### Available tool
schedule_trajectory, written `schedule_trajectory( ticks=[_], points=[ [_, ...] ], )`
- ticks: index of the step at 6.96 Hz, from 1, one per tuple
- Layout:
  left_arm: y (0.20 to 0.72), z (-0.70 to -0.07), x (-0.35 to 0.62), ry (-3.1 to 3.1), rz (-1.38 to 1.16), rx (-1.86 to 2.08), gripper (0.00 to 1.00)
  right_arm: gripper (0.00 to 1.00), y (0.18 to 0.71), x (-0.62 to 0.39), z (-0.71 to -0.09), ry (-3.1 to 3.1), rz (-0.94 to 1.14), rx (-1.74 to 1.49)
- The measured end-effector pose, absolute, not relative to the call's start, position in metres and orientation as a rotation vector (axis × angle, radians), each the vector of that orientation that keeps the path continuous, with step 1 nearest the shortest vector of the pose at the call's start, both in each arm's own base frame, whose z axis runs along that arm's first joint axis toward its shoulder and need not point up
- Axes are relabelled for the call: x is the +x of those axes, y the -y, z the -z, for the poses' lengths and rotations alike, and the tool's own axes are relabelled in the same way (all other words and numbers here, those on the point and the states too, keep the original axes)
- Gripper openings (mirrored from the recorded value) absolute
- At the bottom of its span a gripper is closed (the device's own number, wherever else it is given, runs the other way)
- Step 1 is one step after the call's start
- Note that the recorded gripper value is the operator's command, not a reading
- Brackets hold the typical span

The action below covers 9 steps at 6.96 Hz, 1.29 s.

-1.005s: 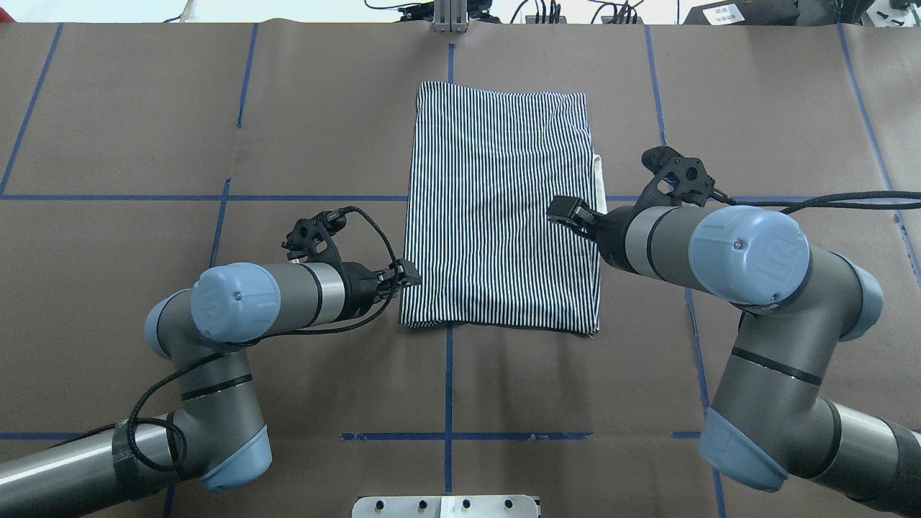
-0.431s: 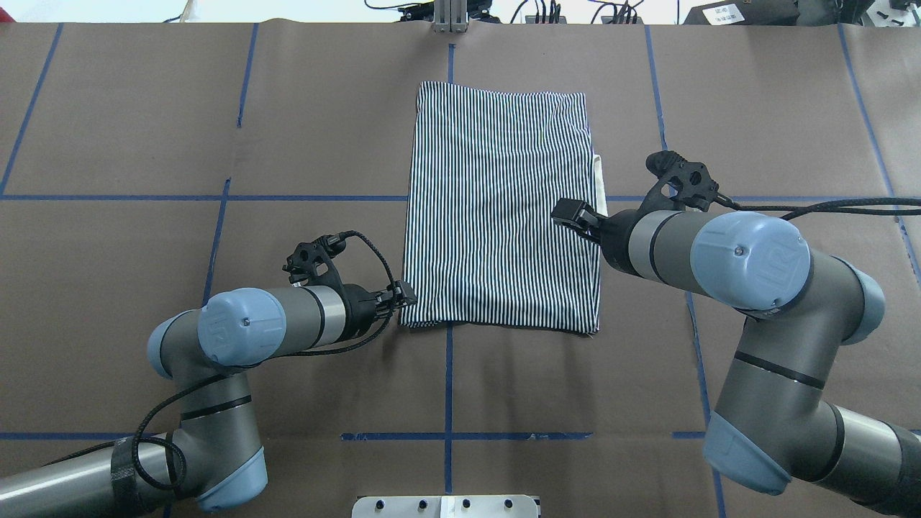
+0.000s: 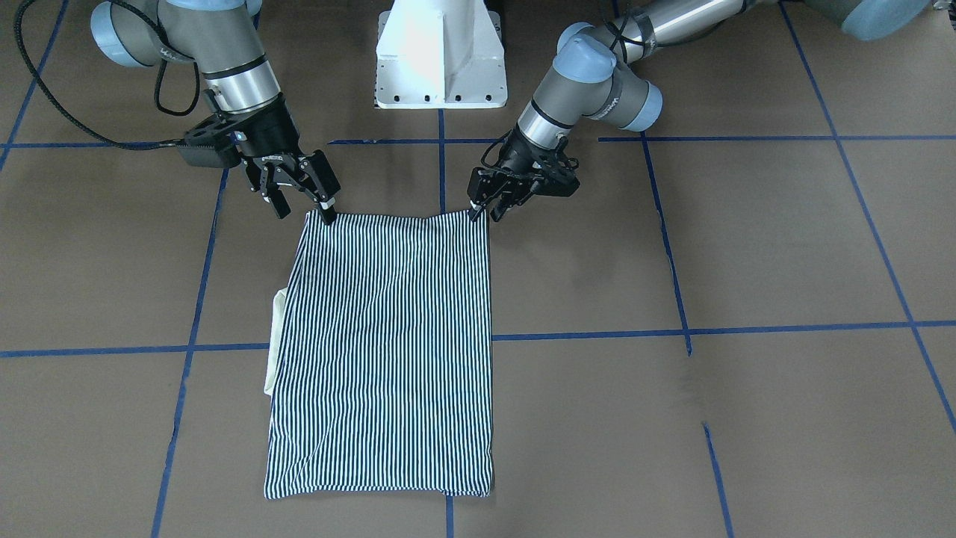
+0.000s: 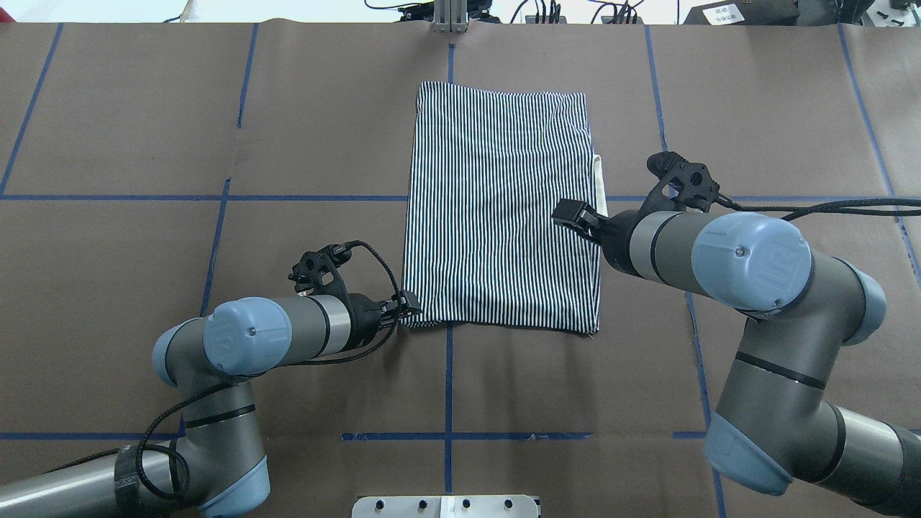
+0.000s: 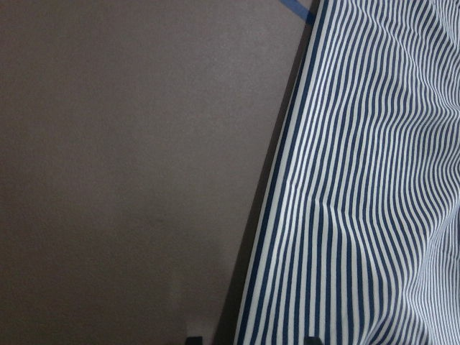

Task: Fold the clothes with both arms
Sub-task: 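Grasp the near corners of the striped shirt with both grippers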

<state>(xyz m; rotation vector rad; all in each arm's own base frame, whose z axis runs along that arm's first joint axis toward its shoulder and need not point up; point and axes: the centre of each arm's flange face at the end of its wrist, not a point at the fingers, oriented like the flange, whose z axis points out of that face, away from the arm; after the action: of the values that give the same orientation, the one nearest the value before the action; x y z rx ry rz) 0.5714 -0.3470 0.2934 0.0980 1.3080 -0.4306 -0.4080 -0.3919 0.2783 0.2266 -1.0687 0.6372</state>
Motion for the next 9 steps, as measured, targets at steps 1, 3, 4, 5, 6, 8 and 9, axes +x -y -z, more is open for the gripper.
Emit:
schedule_trajectory(
  ticks=[1, 3, 4, 5, 6, 8, 9],
  points=[
    [0.3453, -0.2910, 0.5730, -1.312, 0.428, 0.096, 0.52, 1.00, 0.3919, -0.4079, -0.2786, 1.068, -0.638, 0.227],
    [0.3441, -0.2891, 0.5741, -1.315, 0.426, 0.094, 0.48, 1.00, 0.3922, -0.4077, -0.2788, 1.067, -0.640, 0.230],
    [0.3440, -0.2901, 0.5745, -1.313, 0.425, 0.093, 0.48, 1.00, 0.3923, -0.4076, -0.2788, 1.067, -0.640, 0.231],
    [0.3442, -0.2905, 0.5752, -1.311, 0.425, 0.094, 0.47, 1.00, 0.3923, -0.4076, -0.2788, 1.067, -0.640, 0.232],
    [0.3442, -0.2903, 0.5755, -1.311, 0.424, 0.094, 0.41, 1.00, 0.3923, -0.4076, -0.2788, 1.067, -0.641, 0.232],
    [0.3443, -0.2908, 0.5758, -1.311, 0.424, 0.094, 0.12, 1.00, 0.3923, -0.4076, -0.2788, 1.067, -0.641, 0.232],
    [0.3443, -0.2910, 0.5758, -1.311, 0.423, 0.095, 0.02, 1.00, 0.3923, -0.4076, -0.2789, 1.067, -0.641, 0.232]
  ],
)
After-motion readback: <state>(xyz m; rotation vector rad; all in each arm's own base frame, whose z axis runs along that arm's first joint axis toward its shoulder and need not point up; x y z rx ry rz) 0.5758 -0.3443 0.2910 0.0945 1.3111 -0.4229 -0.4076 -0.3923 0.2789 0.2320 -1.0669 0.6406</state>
